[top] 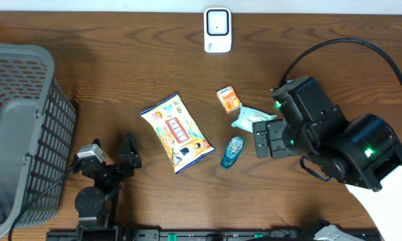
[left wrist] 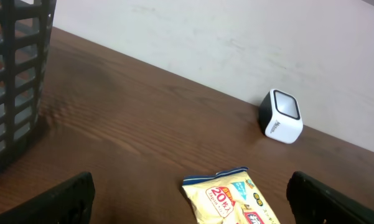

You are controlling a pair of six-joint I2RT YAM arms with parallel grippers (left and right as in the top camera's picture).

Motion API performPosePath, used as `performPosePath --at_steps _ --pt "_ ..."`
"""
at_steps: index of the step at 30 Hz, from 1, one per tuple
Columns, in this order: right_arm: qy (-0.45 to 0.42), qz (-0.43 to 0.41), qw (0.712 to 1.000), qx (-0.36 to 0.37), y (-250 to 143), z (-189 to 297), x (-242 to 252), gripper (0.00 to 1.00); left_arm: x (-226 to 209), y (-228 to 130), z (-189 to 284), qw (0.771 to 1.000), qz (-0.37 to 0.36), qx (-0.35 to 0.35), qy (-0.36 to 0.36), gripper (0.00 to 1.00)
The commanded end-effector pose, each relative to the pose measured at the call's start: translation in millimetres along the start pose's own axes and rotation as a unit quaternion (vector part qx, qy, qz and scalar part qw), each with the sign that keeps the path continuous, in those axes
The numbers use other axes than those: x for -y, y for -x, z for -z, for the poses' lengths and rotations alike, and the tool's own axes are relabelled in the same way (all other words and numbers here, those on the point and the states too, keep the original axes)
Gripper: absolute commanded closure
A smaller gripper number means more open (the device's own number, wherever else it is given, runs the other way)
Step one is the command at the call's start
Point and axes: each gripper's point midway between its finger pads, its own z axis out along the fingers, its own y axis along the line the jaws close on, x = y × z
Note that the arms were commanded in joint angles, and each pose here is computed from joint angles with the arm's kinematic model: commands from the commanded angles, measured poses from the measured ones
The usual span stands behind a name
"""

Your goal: Scan the item barcode

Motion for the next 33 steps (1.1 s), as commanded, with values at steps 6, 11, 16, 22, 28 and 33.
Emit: performPosePath --at_steps 6,11,16,22,28,33 --pt "0.026 0.237 0.971 0.032 14 0 -15 0.01 -5 -14 -1 1.0 0.0 -0.02 0.006 0.03" --pt "0.115 0.22 0.968 0.025 10 0 -47 0.07 -5 -14 -1 1.0 0.0 -0.02 0.006 0.03" --pt "0.11 -0.045 0.991 -0.066 -9 -23 -51 0.81 -5 -14 -1 1.0 0.0 -0.02 0.006 0.03" --pt "0.091 -0.082 0.985 -0.122 -35 -58 -50 0.48 -5 -14 -1 1.0 0.0 -0.02 0.006 0.03" --pt "0.134 -0.092 0.97 -0.182 -65 -86 -69 0.99 -5 -14 -1 1.0 0.0 -0.02 0.006 0.03" --pt "0.084 -0.125 0.966 -0.212 -88 -105 -54 0.99 -5 -14 -1 1.0 0.0 -0.02 0.006 0.03"
